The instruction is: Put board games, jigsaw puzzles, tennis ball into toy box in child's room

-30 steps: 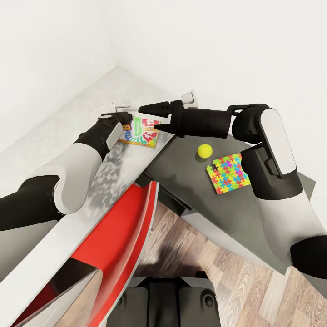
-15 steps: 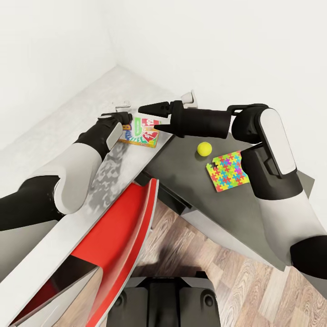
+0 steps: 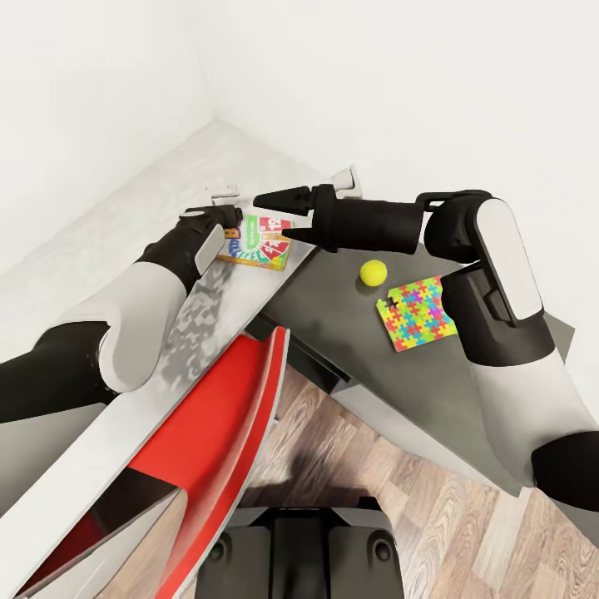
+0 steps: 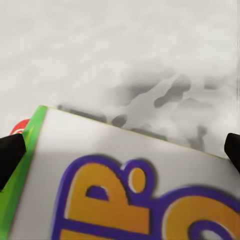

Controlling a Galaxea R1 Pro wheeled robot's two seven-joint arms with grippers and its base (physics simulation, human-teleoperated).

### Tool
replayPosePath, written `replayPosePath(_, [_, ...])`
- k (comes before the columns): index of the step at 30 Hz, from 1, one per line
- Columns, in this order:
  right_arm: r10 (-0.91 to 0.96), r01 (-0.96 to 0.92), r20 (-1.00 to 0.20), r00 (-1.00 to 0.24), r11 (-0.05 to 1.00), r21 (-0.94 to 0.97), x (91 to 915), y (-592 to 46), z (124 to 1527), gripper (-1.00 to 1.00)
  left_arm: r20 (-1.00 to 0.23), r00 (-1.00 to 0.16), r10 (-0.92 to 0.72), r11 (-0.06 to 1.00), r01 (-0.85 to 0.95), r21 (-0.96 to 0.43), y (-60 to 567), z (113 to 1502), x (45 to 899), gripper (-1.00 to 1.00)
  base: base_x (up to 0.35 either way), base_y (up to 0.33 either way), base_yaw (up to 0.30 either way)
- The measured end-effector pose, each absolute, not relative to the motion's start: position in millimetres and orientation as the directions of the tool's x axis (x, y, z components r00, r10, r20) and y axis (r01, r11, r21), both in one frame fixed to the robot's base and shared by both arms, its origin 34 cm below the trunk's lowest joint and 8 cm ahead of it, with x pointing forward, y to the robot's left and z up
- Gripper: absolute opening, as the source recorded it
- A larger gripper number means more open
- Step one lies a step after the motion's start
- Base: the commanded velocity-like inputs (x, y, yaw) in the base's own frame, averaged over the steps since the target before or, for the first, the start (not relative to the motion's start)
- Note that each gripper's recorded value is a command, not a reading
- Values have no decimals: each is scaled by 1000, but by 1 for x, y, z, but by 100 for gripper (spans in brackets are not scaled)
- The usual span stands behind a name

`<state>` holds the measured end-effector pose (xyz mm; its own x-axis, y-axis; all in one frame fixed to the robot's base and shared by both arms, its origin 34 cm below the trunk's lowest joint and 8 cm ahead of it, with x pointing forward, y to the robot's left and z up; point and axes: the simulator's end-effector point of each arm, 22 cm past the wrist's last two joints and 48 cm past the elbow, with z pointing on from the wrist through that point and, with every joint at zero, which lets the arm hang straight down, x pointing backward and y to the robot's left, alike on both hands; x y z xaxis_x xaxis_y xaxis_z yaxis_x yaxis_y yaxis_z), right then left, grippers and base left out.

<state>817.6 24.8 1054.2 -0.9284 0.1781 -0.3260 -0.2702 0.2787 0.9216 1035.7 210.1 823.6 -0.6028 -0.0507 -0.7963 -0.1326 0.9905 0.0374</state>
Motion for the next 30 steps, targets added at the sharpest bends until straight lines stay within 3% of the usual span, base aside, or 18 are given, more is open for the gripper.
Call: replayPosePath(30, [175, -271, -327, -929, 280, 921, 817, 25, 1054, 100, -797, -602, -53, 991, -132, 34, 209, 824, 1036, 100, -38, -64, 0])
